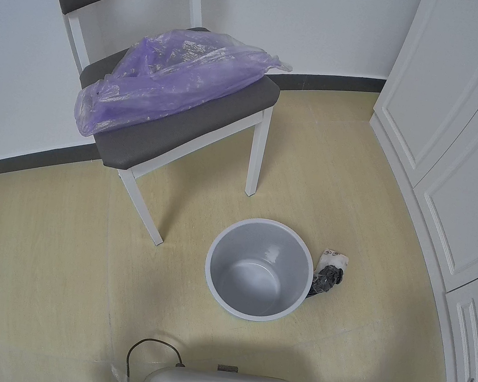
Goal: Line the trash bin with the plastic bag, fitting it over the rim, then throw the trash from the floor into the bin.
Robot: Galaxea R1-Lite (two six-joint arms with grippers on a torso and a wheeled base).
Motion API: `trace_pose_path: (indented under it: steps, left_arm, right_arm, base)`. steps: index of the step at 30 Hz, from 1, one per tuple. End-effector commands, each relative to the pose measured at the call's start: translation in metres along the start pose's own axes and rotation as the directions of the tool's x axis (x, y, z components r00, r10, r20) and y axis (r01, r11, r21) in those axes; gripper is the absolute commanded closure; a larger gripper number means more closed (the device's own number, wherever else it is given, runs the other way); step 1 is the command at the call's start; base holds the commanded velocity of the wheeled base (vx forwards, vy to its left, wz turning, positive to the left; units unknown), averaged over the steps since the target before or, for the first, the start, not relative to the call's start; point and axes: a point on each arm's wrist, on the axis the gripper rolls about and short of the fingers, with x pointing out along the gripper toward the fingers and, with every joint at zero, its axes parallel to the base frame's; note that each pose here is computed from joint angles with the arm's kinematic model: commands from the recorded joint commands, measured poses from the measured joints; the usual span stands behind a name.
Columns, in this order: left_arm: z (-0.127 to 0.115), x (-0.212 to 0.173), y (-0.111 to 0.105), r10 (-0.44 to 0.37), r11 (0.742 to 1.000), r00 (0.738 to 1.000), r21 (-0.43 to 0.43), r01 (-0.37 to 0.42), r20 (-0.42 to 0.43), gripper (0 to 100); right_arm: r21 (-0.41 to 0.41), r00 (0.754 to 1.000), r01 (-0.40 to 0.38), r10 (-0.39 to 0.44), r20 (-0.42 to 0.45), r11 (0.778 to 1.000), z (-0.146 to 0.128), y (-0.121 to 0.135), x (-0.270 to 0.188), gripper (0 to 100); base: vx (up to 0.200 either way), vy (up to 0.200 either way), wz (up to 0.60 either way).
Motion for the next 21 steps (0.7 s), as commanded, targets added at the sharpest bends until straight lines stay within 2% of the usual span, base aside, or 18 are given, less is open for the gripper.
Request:
trace_pose_path:
  steps: [1, 4, 5, 7, 10, 11, 12, 15, 21]
  left_arm:
    - [0.045, 0.022, 0.0, -0.071, 0.997, 0.996, 0.009, 0.072, -0.046, 0]
    - [0.051, 0.025, 0.0, -0.062, 0.998, 0.997, 0.025, 0.063, -0.051, 0]
    - [0.062, 0.039, 0.001, -0.021, 0.998, 0.996, 0.057, 0.026, -0.082, 0]
    - [0.065, 0.048, 0.002, 0.027, 0.997, 0.993, 0.073, -0.019, -0.113, 0]
    - [0.074, 0.063, 0.003, 0.081, 0.993, 0.985, 0.098, -0.067, -0.15, 0]
    - [0.075, 0.064, 0.003, 0.083, 0.993, 0.985, 0.1, -0.068, -0.152, 0]
    - [0.083, 0.076, 0.003, 0.093, 0.992, 0.98, 0.102, -0.076, -0.174, 0]
    - [0.097, 0.101, 0.003, 0.105, 0.99, 0.972, 0.115, -0.082, -0.21, 0]
    - [0.101, 0.137, 0.009, 0.168, 0.975, 0.945, 0.186, -0.118, -0.281, 0]
  right_arm:
    - [0.016, 1.0, -0.017, 0.017, -0.025, 1.0, 0.065, 0.01, 0.03, 0]
    - [0.016, 0.999, -0.014, 0.014, -0.034, 1.0, 0.075, 0.011, 0.038, 0]
    - [0.013, 0.999, -0.005, 0.005, -0.05, 1.0, 0.093, 0.013, 0.058, 0]
    - [0.006, 0.998, -0.007, 0.008, -0.056, 1.0, 0.1, 0.014, 0.068, 0]
    - [-0.062, 0.995, -0.015, 0.009, -0.096, 0.998, 0.102, 0.014, 0.085, 0]
    - [-0.066, 0.995, -0.015, 0.009, -0.098, 0.998, 0.103, 0.014, 0.086, 0]
    - [-0.119, 0.993, -0.021, 0.007, -0.121, 0.993, 0.103, 0.014, 0.097, 0]
    - [-0.169, 0.99, -0.028, 0.004, -0.142, 0.985, 0.107, 0.014, 0.117, 0]
    - [-0.178, 0.985, -0.058, 0.027, -0.173, 0.982, 0.122, 0.018, 0.155, 0]
  base:
    - [0.0, 0.0, 0.0]
    - [0.0, 0.0, 0.0]
    - [0.0, 0.0, 0.0]
    - [0.0, 0.0, 0.0]
    - [0.0, 0.0, 0.0]
    - [0.0, 0.0, 0.0]
    - [0.0, 0.0, 0.0]
    - [0.0, 0.0, 0.0]
    - [0.0, 0.0, 0.0]
